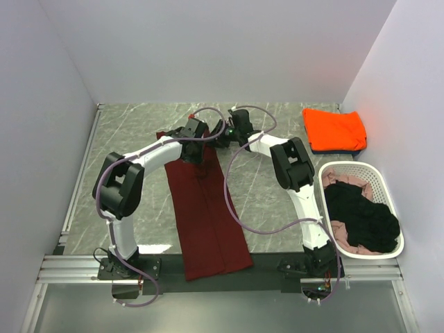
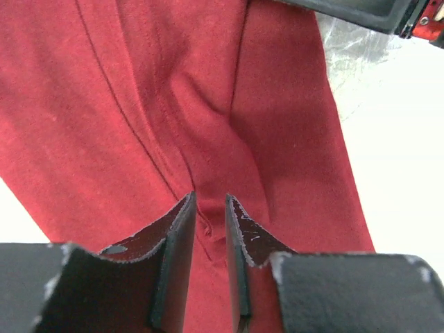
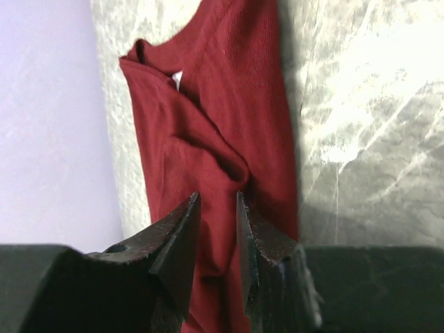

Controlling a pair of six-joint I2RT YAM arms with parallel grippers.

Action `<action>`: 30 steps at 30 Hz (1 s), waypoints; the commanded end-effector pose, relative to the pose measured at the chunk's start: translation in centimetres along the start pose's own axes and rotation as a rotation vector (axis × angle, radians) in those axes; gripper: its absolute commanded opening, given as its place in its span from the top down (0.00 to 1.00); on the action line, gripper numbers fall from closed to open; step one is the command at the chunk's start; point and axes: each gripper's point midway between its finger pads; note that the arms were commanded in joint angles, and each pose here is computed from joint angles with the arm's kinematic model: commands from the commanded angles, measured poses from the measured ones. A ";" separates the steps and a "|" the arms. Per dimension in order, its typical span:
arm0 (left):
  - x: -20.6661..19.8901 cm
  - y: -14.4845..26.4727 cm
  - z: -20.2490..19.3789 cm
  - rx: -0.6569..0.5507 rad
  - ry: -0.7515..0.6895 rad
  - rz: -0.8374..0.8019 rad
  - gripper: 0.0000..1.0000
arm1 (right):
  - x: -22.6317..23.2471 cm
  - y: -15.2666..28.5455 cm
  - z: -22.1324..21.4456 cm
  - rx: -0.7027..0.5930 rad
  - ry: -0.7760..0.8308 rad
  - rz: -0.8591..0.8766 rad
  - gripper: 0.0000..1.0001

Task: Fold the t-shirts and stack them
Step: Fold the tshirt

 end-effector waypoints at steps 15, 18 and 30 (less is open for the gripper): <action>-1.2 -2.3 -1.1 0.019 0.014 -0.023 0.71 | -0.1 -0.2 0.9 -0.091 -0.036 -0.041 0.66; -1.1 -2.6 -1.5 0.028 0.018 -0.016 0.71 | -0.5 -0.3 0.5 -0.090 -0.027 -0.068 0.66; -0.9 -3.1 -2.7 0.050 0.023 -0.004 0.71 | 1.1 -1.8 -0.1 -0.043 -0.002 0.012 0.75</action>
Point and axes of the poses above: each gripper's point midway between its finger pads, its own y axis back along the fingers, its own x axis along the line the jaws close on, z = x × y, and after that the axes turned 10 degrees about -y, right-handed
